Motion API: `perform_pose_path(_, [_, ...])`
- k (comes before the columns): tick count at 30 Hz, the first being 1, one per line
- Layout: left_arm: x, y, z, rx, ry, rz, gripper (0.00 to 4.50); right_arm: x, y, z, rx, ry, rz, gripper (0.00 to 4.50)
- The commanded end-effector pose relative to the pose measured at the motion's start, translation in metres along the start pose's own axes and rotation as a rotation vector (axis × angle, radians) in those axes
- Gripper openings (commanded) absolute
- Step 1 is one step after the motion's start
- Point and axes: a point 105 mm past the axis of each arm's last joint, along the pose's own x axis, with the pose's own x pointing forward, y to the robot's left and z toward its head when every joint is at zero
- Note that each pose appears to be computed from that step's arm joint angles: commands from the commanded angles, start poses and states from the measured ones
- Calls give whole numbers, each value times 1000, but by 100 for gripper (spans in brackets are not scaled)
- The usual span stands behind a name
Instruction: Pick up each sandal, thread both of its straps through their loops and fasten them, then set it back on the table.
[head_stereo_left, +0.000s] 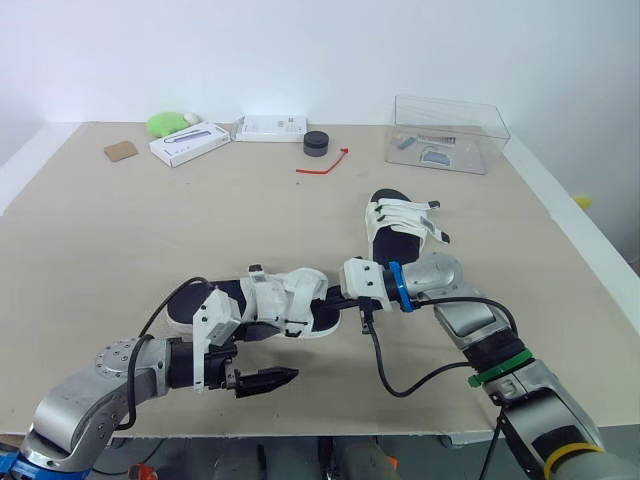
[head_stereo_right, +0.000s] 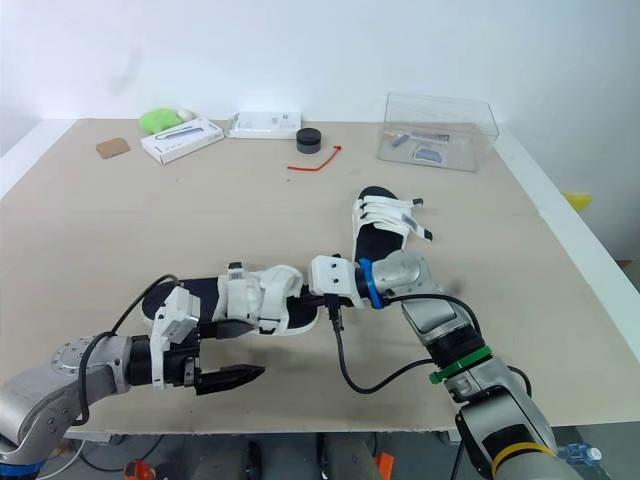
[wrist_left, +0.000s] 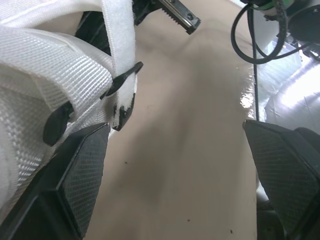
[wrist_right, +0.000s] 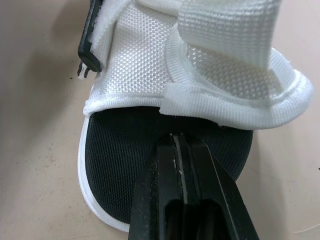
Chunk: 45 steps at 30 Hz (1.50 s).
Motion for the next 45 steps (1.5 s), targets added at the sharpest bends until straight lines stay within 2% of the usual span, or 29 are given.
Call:
perform_pose_path(1, [3,-1,4,25,-30,-8,440,1,7,-7,6,34,25,0])
perform_pose_path(15, [17,-5,0,73,-47,-30,440,-1,8,-8,0,41,19,0])
perform_pose_path(26, [14,0,12,116,-81,-10,440,0,9,-8,0,40,20,0])
perform_pose_path(40, [-3,5,16,-11,-171,98,440,-1,6,-8,1,42,13,0])
perform_pose_path(45, [-8,5,14,-18,-156,111,440,0,5,-8,-2,41,13,0])
